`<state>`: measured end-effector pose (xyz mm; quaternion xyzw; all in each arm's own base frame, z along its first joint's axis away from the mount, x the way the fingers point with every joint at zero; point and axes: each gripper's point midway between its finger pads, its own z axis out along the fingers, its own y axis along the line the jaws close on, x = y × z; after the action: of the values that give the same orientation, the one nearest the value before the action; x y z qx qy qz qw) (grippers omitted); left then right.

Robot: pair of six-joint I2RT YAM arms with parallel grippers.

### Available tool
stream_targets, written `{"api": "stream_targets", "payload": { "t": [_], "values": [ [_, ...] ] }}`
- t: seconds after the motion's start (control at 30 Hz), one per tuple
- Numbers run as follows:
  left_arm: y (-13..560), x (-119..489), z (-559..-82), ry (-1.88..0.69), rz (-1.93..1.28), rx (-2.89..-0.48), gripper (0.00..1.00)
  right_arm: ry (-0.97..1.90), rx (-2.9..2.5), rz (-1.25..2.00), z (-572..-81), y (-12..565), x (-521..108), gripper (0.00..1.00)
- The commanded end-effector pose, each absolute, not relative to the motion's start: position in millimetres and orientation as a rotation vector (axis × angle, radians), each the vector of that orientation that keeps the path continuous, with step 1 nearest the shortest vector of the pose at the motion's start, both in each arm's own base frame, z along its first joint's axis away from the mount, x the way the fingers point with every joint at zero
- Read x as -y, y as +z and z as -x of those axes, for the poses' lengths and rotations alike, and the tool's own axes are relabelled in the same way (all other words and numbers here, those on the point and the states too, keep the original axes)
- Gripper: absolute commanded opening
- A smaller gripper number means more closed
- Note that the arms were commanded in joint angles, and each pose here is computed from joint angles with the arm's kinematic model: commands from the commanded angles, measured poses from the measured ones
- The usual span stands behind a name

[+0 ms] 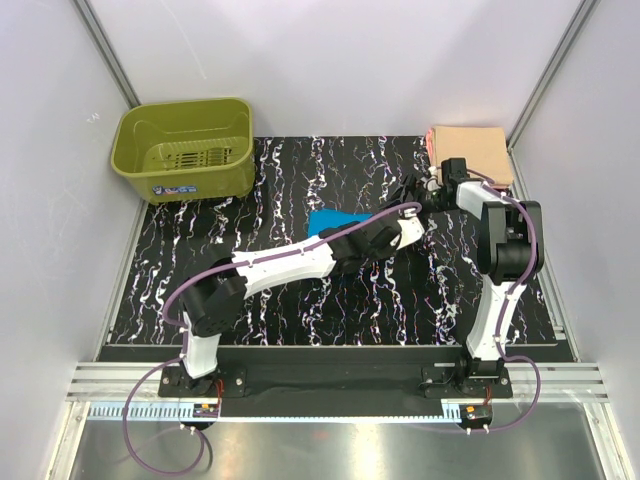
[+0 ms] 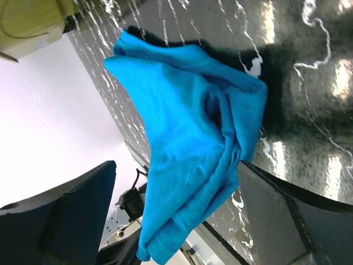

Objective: Fold and stack the t-shirts
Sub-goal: Neatly place the folded tshirt to the corner

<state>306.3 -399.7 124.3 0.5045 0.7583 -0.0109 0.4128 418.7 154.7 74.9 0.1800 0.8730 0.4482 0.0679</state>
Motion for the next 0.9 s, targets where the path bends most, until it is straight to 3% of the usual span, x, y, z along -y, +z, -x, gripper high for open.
{"api": "stream_targets", "payload": {
  "t": [0.0, 0.43, 0.73, 0.87],
  "values": [
    [149.8, 405.7, -310.2, -0.084, -1.21, -1.868, 0.0, 1.316, -2.666, -0.564, -414.6, 71.7, -156.6, 0.97],
    [162.3, 399.8, -310.7, -0.084, -1.2, -1.854, 0.0, 1.2, -2.736, -0.571, -395.6, 43.4, -146.9, 0.82],
    [167.6, 397.6, -304.8, -0.119, -1.191, -1.857, 0.0, 1.229, -2.681, -0.505, -416.5, 25.2, -166.0, 0.74],
    [169.2, 395.5, -302.3, -0.128, -1.191, -1.855, 0.0, 1.26, -2.62, -0.506, -430.0, 27.1, -175.2, 0.6]
  ]
}}
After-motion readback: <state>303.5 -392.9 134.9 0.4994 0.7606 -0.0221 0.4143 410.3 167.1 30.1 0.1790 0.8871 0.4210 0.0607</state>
